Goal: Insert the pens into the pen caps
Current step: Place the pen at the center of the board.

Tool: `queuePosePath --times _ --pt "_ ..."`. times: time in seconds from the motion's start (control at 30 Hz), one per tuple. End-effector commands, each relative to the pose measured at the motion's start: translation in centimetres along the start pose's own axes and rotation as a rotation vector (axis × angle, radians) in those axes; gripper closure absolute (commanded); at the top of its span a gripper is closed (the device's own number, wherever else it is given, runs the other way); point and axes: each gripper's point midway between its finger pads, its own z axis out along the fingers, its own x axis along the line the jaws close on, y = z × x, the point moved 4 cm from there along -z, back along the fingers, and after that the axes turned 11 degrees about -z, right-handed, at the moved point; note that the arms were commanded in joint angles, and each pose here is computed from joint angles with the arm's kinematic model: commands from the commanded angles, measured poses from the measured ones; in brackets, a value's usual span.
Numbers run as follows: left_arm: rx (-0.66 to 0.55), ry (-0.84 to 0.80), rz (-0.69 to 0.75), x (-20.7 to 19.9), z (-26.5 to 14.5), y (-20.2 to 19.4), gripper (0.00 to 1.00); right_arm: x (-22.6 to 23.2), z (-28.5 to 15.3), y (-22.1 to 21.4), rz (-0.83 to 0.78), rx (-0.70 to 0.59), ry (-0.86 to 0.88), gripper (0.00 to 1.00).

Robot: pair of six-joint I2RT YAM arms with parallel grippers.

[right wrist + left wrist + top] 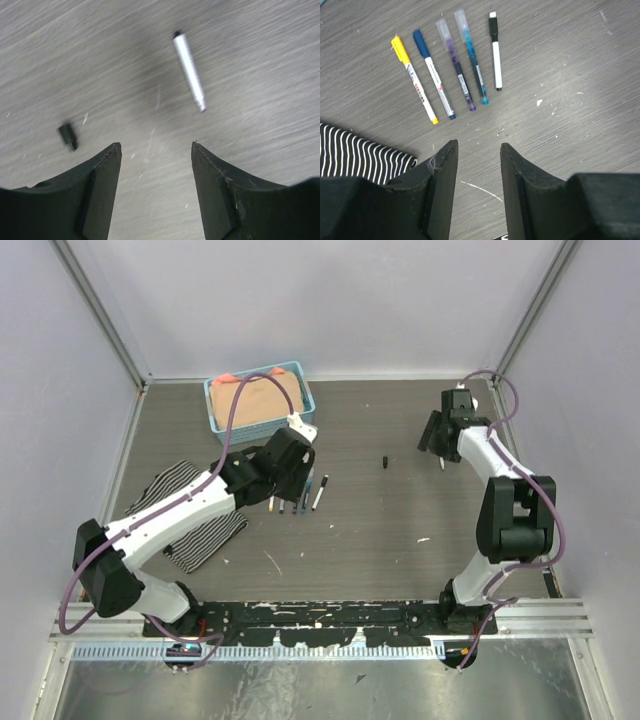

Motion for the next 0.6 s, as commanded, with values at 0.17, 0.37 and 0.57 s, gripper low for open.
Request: queuePosePath --times 0.17,0.37,0.57 --pt "0.022 -0.004 0.021 1.3 -0.7 -0.9 0.54 -4.6 4.3 3.3 -0.005 0.047 -0.03 0.4" --pt "0.025 0.001 0.023 1.7 -0.7 -0.9 0.53 -5.0 6.6 3.0 -0.042 0.109 -0.001 0.44" --pt "0.032 -0.001 0.022 1.7 -0.5 -0.9 0.53 -4.8 7.4 3.2 -0.055 0.122 0.015 0.49"
